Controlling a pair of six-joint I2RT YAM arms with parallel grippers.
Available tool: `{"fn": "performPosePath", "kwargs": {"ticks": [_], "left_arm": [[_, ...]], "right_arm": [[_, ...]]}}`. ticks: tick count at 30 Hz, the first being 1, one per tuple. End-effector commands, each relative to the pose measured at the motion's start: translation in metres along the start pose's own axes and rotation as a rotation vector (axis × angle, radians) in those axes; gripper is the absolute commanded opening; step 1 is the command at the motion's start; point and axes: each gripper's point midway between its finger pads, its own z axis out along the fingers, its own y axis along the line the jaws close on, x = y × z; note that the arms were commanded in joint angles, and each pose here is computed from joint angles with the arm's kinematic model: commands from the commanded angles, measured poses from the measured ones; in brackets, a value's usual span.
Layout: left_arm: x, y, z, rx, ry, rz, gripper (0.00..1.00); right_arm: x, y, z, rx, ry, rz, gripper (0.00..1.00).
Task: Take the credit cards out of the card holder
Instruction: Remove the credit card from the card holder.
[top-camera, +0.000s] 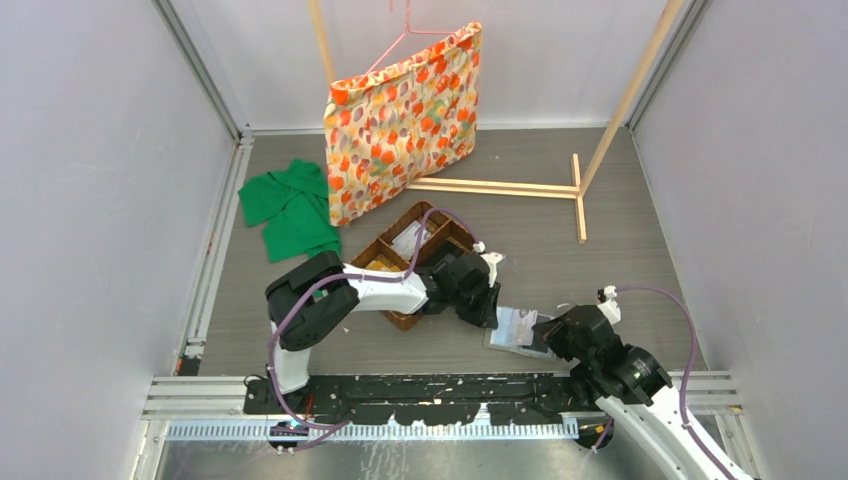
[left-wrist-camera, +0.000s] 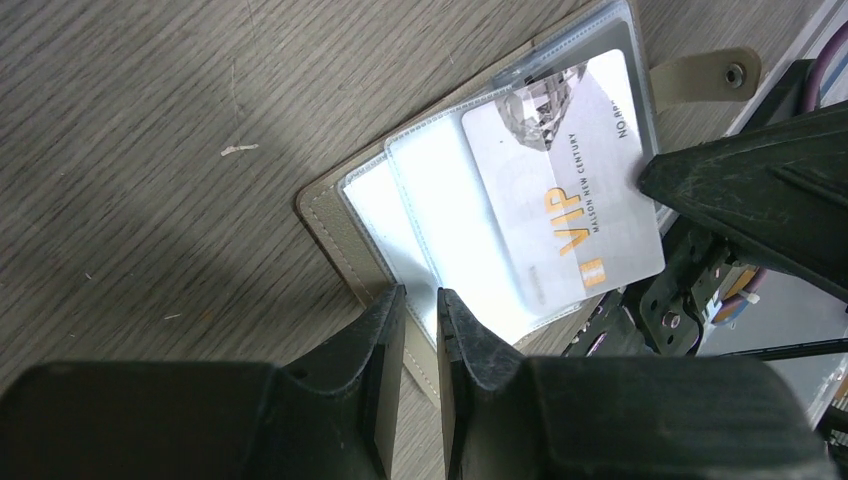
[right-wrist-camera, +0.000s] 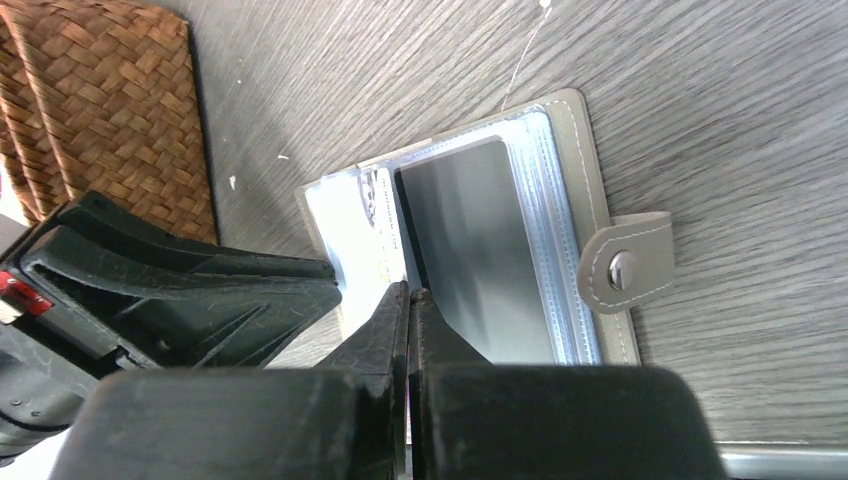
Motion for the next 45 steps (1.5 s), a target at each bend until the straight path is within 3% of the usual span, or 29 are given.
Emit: {"fn": "performPosePath", "kwargs": {"ticks": [1,12,22,23,26,28,37,45], "left_arm": [[0.048,0.074,0.001,-0.241,0.150,-0.004,0.22],[0.037,0.062,-0.006,-0.198,0.130,-0.003,0.22],[0.020,0.037,-0.025,-0.156,0.097,0.030,0.21],[0.018,0.033,-0.026,-0.149,0.093,0.035,0.22],[0.011,0.014,-0.032,-0.116,0.076,0.061,0.22],[0.007,0.002,-0.035,-0.092,0.071,0.073,0.23],[-0.006,-0.040,-0.027,0.064,0.040,0.022,0.24],[-0.013,-0.042,-0.018,0.057,0.030,0.010,0.24]], "right_arm": [[-0.012,-0.007,-0.012,0.034,-0.055,0.028,0.01],[-0.035,0.005,-0.039,0.022,-0.129,0.013,0.01],[-0.034,0.007,-0.035,0.050,-0.113,-0.007,0.01],[-0.030,0.005,-0.031,0.062,-0.099,-0.011,0.04],[-0.020,0.010,-0.020,0.049,-0.052,-0.016,0.29],[-0.012,0.011,-0.014,0.050,-0.017,-0.026,0.36],[-0.003,0.023,0.000,0.040,0.039,-0.070,0.37],[0.001,0.014,0.005,0.069,0.047,-0.072,0.37]]}}
